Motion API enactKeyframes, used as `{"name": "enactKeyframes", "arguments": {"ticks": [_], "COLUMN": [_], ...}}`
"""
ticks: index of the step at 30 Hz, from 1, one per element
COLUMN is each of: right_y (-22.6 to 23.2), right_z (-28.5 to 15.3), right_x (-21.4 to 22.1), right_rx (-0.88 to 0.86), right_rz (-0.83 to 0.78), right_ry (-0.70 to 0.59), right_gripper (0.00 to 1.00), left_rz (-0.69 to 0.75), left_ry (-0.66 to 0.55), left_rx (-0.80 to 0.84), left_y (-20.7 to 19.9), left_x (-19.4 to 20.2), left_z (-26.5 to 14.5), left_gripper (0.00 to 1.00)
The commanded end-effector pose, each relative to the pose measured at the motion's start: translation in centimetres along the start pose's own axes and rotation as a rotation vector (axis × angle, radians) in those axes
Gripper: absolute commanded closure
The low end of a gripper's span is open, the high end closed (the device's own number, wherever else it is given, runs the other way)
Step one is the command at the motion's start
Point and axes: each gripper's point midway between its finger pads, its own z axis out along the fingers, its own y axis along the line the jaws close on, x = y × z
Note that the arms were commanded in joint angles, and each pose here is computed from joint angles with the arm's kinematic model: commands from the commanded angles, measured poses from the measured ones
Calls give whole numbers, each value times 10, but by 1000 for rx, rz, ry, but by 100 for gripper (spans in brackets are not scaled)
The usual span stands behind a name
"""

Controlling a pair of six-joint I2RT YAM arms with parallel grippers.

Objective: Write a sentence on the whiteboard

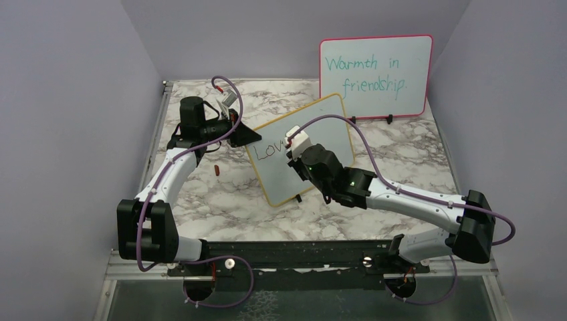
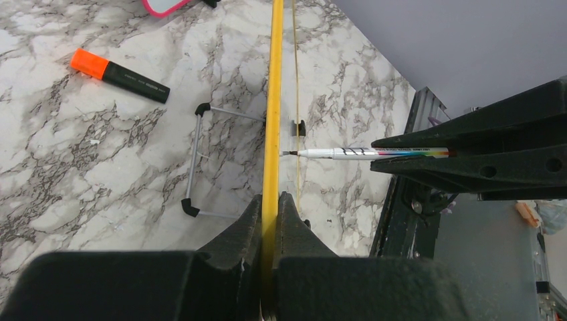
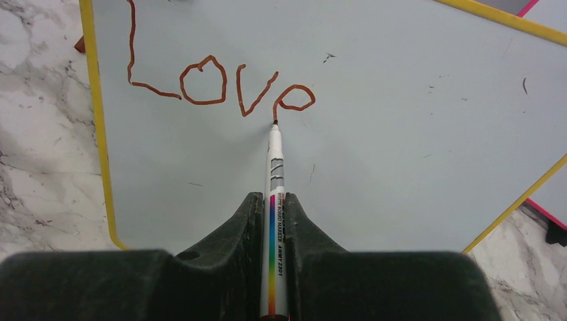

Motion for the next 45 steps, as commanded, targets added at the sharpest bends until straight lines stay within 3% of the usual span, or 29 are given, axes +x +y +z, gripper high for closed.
{"name": "enactKeyframes", "arguments": {"ticks": [1, 45], "right_y": [-10, -46], "right_z": [-2, -20], "right_x": [20, -11], "right_rx": [44, 128], "right_rz": [-13, 28], "right_ry": [61, -76], "right_gripper": [99, 99], "left_rz": [-15, -14], "left_ry": [82, 93], "left_rx": [-39, -53], "left_y": [14, 17], "left_x": [32, 34], "left_z": [8, 8], "left_gripper": [100, 100]}}
